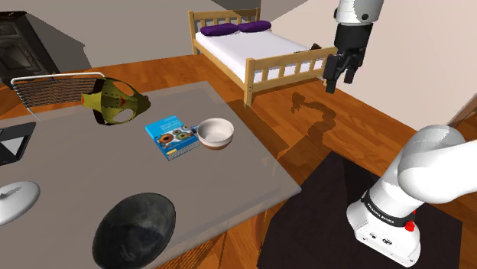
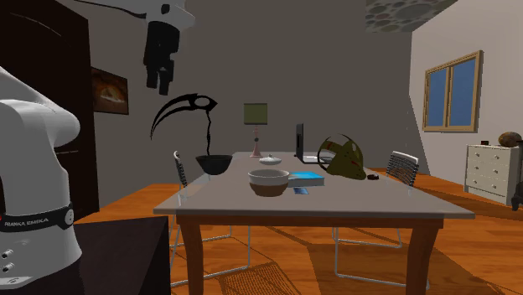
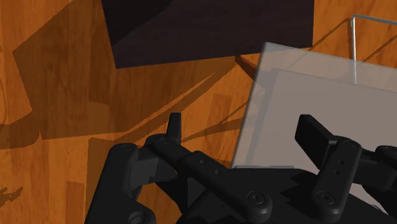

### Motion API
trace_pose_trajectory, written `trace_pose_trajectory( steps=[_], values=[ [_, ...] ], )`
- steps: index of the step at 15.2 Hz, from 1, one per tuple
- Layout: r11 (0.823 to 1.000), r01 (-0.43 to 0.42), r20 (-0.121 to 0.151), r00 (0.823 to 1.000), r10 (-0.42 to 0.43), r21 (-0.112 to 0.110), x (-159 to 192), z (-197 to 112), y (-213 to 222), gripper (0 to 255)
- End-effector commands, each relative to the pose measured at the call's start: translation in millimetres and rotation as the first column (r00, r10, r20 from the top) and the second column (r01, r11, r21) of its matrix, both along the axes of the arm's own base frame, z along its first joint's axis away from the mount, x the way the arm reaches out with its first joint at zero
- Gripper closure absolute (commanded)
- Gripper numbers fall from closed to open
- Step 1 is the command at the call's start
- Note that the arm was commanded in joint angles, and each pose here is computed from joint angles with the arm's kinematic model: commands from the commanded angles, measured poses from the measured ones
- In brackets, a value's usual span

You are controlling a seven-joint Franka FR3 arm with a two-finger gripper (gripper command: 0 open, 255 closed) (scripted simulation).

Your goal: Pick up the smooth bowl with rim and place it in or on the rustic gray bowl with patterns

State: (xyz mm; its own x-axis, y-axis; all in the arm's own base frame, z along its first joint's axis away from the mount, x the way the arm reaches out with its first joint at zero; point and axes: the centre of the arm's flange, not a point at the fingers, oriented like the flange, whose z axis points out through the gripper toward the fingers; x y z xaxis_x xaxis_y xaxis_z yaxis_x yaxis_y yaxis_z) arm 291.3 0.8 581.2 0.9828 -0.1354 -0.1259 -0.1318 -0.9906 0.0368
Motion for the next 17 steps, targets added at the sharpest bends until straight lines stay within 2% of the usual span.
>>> trace_pose_trajectory(
  steps=[1,17],
  values=[
    [1.0,0.0,0.0,1.0,0.0,0.0,0,0,0,0],
    [0.996,-0.045,0.05,0.998,0.041,0.083,155,-128,30,0]
  ],
)
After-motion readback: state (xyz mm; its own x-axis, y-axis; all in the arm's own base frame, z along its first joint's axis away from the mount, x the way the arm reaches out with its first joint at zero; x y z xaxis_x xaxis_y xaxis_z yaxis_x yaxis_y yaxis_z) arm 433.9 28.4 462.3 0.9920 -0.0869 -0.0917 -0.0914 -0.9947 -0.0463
